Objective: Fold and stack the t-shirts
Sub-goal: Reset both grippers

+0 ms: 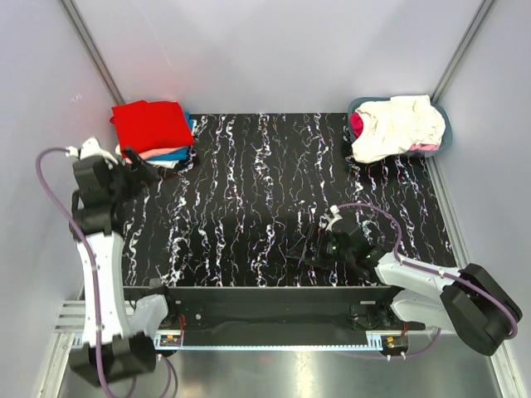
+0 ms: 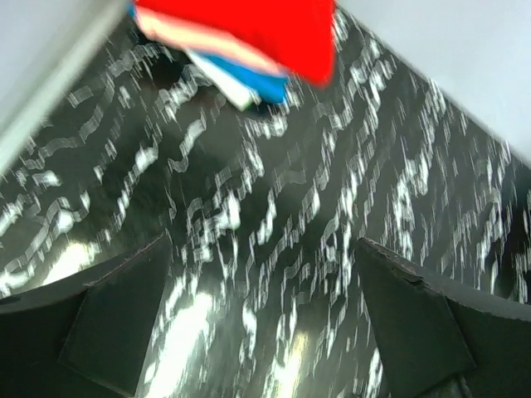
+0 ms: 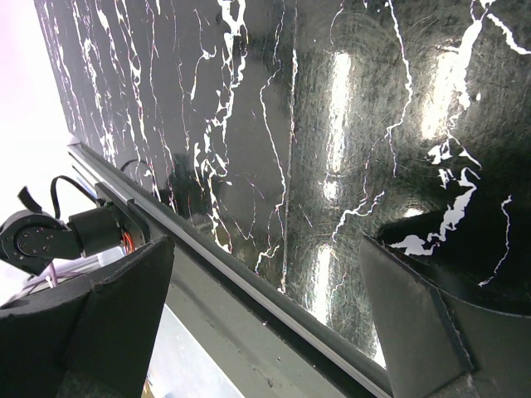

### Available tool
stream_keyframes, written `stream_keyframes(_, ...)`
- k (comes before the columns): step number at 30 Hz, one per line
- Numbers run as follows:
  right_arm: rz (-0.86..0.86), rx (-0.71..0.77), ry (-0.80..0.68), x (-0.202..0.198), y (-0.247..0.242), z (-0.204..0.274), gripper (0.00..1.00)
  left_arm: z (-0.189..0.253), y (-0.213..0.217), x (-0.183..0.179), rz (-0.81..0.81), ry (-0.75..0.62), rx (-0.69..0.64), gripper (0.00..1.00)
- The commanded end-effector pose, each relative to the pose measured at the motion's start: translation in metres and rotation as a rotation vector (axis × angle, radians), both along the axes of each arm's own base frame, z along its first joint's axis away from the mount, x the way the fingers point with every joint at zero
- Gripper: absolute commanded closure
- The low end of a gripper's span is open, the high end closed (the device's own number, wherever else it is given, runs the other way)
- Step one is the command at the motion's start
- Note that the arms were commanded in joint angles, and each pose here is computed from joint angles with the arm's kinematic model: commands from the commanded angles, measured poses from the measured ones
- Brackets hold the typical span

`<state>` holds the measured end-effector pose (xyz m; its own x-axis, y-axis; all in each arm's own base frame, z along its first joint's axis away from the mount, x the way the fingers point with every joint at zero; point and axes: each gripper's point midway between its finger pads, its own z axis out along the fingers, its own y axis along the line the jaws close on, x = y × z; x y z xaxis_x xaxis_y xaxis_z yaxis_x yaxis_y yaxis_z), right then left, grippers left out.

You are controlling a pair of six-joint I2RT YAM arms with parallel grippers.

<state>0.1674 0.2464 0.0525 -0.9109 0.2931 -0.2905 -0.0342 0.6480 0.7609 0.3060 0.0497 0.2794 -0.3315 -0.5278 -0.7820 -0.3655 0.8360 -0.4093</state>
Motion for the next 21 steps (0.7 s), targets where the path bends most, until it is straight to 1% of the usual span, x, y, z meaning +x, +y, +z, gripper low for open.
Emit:
stream_keyframes(1,0.015,0.018,-0.039,0.006,0.007,0.013,0.0,-0.002,-0.043,-0.032,-0.214,-0.057,-0.005,0.01)
stream_keyframes(2,0.015,0.018,-0.039,0.006,0.007,0.013,0.0,0.001,-0.049,-0.043,-0.229,-0.085,-0.004,0.01)
stream_keyframes(3,0.013,0.016,-0.036,0.006,0.007,0.012,0.0,-0.021,-0.053,-0.053,-0.233,-0.034,-0.031,0.01)
stream_keyframes(5,0.012,0.015,-0.033,0.006,0.007,0.012,0.0,-0.031,-0.06,-0.067,-0.253,-0.034,-0.042,0.01)
stream_keyframes(6,0.013,0.017,-0.03,0.005,0.007,0.013,0.0,-0.046,-0.063,-0.073,-0.259,-0.008,-0.053,0.01)
stream_keyframes(8,0.01,0.019,-0.03,0.005,0.007,0.013,0.0,-0.049,-0.068,-0.08,-0.284,-0.024,-0.053,0.01)
stream_keyframes(12,0.009,0.02,-0.028,0.005,0.006,0.013,0.0,-0.043,-0.073,-0.082,-0.32,-0.04,-0.039,0.01)
stream_keyframes(13,0.009,0.019,-0.027,0.005,0.006,0.013,0.0,-0.05,-0.073,-0.081,-0.319,-0.031,-0.051,0.01)
stream_keyframes(14,0.007,0.019,-0.027,0.005,0.006,0.013,0.0,-0.048,-0.073,-0.078,-0.316,-0.048,-0.058,0.01)
stream_keyframes(17,0.012,0.017,-0.025,0.005,0.007,0.013,0.0,-0.05,-0.083,-0.075,-0.363,-0.068,-0.1,0.01)
stream_keyframes(21,0.013,0.014,-0.019,0.004,0.007,0.012,0.0,-0.051,-0.087,-0.075,-0.386,-0.062,-0.111,0.01)
